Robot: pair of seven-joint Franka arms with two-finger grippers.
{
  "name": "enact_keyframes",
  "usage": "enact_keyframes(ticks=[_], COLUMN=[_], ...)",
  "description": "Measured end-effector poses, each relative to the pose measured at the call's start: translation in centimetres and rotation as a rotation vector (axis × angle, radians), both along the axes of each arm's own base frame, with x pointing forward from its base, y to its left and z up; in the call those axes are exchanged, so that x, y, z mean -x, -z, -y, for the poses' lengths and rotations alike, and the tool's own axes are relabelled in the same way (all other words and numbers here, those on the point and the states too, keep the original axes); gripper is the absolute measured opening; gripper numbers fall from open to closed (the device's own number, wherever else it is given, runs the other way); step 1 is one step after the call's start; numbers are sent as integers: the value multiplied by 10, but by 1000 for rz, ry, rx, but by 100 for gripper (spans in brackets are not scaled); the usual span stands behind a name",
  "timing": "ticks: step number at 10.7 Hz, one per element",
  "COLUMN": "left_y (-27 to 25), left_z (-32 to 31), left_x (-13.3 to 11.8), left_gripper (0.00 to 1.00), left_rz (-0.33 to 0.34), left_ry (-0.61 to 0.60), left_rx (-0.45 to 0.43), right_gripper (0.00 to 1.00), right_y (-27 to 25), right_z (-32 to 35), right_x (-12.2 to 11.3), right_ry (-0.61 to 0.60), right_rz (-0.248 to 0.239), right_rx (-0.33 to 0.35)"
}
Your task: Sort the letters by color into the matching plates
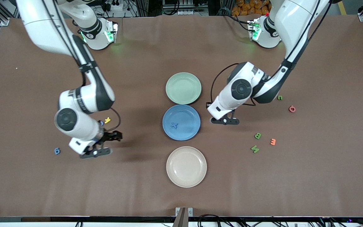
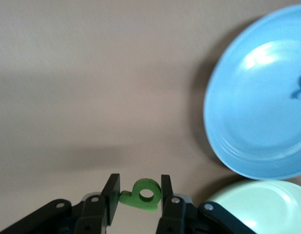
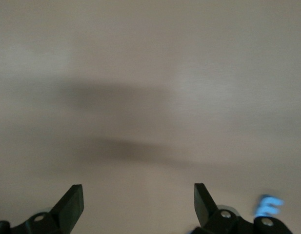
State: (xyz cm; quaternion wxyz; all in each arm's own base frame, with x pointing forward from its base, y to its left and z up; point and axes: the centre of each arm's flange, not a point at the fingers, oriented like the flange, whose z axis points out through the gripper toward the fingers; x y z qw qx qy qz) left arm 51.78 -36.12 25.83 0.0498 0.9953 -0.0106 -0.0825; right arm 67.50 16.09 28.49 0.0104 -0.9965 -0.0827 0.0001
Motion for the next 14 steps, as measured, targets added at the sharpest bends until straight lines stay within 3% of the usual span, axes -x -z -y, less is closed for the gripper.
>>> enact_keyframes(ticks=[3,6,9,11,14], left_y=[-3,9,31,37,34], left_z=[52,104,138,145,138], left_x=[43,93,131,133,111], left_gripper=[39,39,42,52,92], left_rz=[-44,-79,-112,-116,-92], left_ry=[-136,-217,-239,-243,-271], left_rx=[-34,-77,-103,-92,-86], right_gripper=[100,100,100,100,100], right_y=[7,39,54,60,74], right_z=[98,185,201,199,194], right_x=[-5,16,28,32,41], right_ry=[45,89,137,213,327], right_rz=[-16,24,22,8,3], right_rx=[11,15,14,11,9])
